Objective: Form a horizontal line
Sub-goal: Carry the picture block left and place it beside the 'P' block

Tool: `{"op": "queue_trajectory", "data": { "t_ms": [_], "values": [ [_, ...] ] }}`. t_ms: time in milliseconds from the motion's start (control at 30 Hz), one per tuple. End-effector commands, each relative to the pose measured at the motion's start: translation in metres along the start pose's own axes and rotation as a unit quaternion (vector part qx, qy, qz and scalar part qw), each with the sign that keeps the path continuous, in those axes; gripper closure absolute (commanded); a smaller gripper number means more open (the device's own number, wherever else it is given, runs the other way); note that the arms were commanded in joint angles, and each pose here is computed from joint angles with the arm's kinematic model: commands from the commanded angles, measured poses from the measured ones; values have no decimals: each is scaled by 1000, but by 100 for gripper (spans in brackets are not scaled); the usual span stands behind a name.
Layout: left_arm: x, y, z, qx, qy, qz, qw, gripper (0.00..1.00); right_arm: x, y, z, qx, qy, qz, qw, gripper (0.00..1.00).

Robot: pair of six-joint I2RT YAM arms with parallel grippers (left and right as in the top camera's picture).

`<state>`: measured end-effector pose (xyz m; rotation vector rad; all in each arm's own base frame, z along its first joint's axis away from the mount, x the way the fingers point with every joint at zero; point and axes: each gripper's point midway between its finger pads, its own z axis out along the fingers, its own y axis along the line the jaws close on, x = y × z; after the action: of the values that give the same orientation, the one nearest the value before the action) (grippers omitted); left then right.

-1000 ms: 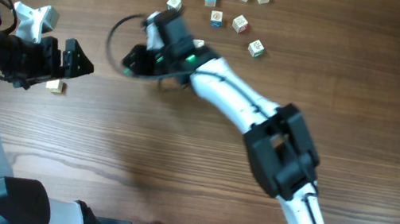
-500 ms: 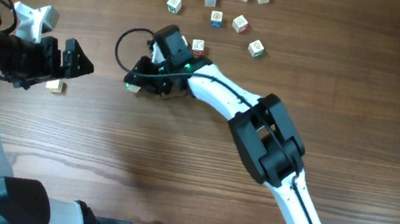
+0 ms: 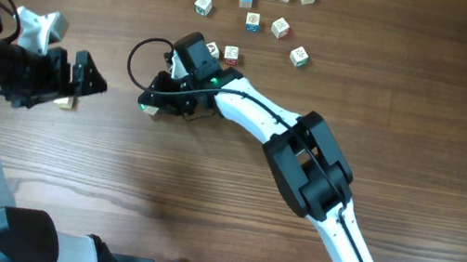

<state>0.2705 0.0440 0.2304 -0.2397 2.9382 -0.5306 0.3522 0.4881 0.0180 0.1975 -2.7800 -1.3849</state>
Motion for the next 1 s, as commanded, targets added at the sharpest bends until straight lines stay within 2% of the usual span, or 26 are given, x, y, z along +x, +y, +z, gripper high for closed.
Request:
{"op": "queue_trajectory", "data": {
  "t_ms": [0, 300, 400, 467, 533, 567, 600, 633, 700, 733, 967],
  "values": [
    [8, 22, -3, -70, 21, 5, 997, 0, 9, 3, 8, -7, 10, -16, 1000, 80],
    [7, 35, -5, -105, 22, 6, 994, 0, 14, 0, 11, 5, 12, -33, 999, 77],
    [1, 6, -1, -23, 3, 7, 1000, 0, 13, 1, 11, 4, 11, -35, 999, 77],
    [-16, -8, -2, 20, -35, 17, 999, 0, 12, 2, 11, 2, 9, -38, 999, 77],
    [-30, -15, -4, 43, -65, 28, 997, 0, 13, 3, 12, 2, 10, -38, 999, 77],
    [-35, -10, -5, 32, -75, 27, 996, 0, 14, 4, 13, 1, 11, -39, 999, 77],
    [-38, -3, -6, 17, -81, 10, 997, 0, 16, 5, 14, 1, 12, -40, 999, 77],
    [-44, 31, -11, -45, -98, -84, 991, 0, 21, 8, 18, 1, 17, -43, 999, 77],
    [-43, 71, -22, -102, -118, -181, 971, 0, 27, 14, 22, -6, 22, -52, 998, 77],
    [-43, 85, -26, -107, -129, -211, 963, 0, 29, 18, 24, -10, 21, -58, 998, 77],
    [-34, 144, -27, -77, -164, -299, 937, 0, 31, 42, 37, -31, -4, -101, 994, 76]
  ]
}}
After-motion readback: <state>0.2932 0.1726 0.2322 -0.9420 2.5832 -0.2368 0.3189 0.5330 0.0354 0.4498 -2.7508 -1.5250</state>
